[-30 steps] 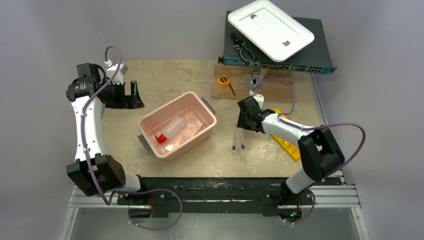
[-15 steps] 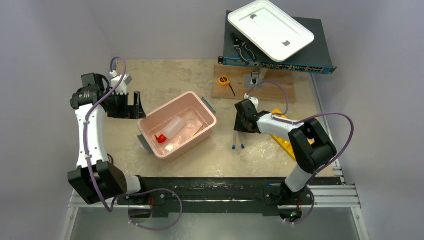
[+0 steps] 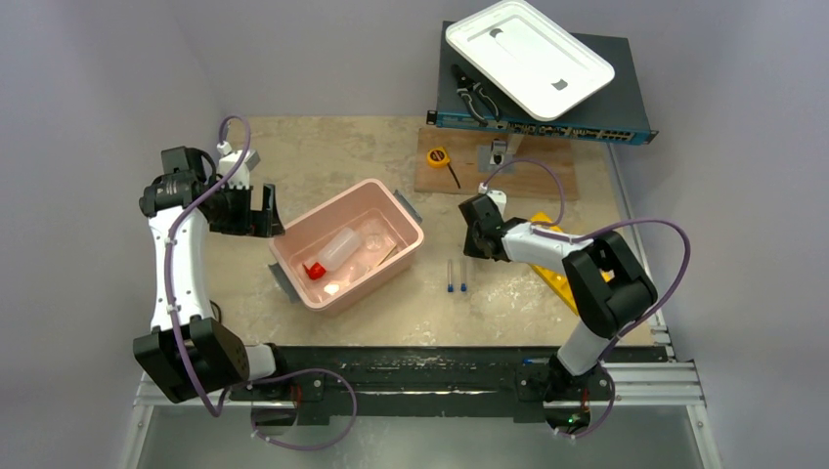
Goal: Organize the chemistry lab equipment
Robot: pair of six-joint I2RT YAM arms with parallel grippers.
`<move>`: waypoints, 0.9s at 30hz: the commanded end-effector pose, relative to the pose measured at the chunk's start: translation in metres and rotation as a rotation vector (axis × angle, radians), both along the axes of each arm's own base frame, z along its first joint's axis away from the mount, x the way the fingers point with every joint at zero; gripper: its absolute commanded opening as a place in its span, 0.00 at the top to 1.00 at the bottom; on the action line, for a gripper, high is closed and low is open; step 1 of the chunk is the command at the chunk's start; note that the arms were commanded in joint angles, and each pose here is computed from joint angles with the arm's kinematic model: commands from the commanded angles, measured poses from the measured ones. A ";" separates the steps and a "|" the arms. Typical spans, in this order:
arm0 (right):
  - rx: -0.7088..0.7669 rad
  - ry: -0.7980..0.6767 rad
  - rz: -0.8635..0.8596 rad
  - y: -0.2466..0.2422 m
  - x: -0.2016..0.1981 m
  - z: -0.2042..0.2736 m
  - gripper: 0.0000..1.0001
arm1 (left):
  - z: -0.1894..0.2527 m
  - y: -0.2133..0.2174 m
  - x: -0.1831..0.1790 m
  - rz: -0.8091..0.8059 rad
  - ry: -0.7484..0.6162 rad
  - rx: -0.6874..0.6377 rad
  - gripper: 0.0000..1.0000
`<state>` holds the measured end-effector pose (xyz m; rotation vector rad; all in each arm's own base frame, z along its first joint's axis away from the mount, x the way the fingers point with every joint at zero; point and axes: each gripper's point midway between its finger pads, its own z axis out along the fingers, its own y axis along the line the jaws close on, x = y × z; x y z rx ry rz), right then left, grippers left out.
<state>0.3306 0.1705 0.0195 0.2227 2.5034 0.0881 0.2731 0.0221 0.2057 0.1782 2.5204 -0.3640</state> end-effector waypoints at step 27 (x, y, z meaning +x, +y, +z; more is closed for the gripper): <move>0.300 -0.253 0.432 0.228 -0.025 0.220 1.00 | 0.008 0.000 0.001 -0.018 -0.055 0.023 0.00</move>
